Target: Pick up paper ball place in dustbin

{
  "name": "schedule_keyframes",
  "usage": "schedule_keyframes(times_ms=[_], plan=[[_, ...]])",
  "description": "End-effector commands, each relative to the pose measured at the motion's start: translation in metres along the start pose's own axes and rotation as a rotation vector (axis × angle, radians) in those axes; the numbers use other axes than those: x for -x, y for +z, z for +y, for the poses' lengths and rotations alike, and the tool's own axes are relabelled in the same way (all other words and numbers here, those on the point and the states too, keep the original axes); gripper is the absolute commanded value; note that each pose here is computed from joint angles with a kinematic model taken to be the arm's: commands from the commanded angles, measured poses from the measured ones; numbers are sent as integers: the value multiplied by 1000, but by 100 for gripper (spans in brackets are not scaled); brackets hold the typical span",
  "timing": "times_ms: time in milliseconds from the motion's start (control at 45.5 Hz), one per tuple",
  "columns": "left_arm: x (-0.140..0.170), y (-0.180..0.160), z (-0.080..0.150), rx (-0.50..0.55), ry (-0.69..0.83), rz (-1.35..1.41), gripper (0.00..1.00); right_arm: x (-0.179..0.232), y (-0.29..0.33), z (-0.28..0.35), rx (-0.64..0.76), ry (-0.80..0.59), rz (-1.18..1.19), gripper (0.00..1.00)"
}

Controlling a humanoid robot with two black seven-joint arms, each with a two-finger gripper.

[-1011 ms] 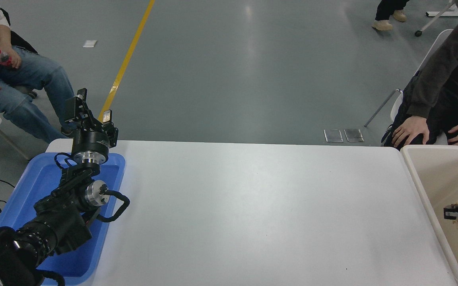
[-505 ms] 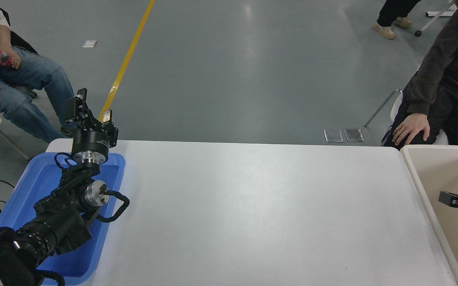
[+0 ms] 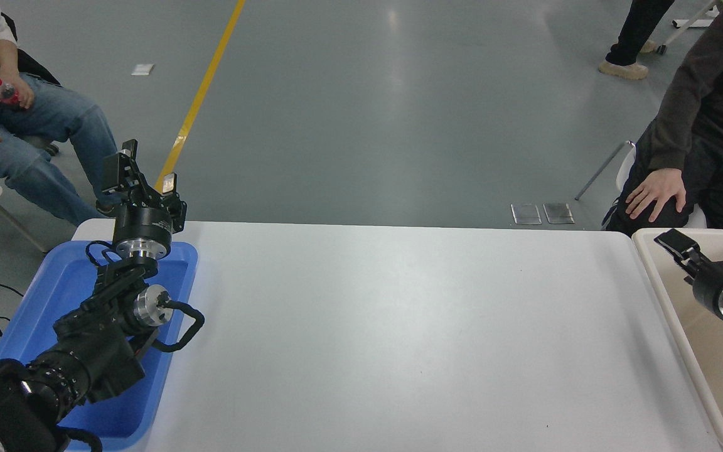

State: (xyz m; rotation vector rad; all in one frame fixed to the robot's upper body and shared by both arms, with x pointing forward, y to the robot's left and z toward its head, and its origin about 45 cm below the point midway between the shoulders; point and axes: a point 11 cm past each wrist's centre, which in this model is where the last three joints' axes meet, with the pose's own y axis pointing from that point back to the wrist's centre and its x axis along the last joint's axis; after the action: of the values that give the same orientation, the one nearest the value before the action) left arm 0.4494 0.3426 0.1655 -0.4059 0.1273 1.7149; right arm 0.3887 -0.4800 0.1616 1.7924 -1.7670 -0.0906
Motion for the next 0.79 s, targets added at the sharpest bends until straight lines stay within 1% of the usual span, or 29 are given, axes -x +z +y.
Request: schedule_keyframes(times_ms=[0,66,242,396,615,681,769], plan=[[0,0,0,-1,1,0,100,5,-53,0,-189,-88,-439,100],[0,0,0,-1,1,0,100,7,-61,1,-232,-131,-546,100],[0,0,0,-1,1,0,100,33,-71,-1,-302,-226,-800,100],[0,0,0,-1,1,0,100,69,-75,-7,-319,-297,-957,100],[0,0,0,-1,1,0,100,107,-69,-9,-330,-390,-1112,100],[0,0,0,-1,1,0,100,112,-64,-10,-322,-388,-1124,100],[0,0,0,-1,1,0,100,107,-53,-12,-309,-359,-1125,100]])
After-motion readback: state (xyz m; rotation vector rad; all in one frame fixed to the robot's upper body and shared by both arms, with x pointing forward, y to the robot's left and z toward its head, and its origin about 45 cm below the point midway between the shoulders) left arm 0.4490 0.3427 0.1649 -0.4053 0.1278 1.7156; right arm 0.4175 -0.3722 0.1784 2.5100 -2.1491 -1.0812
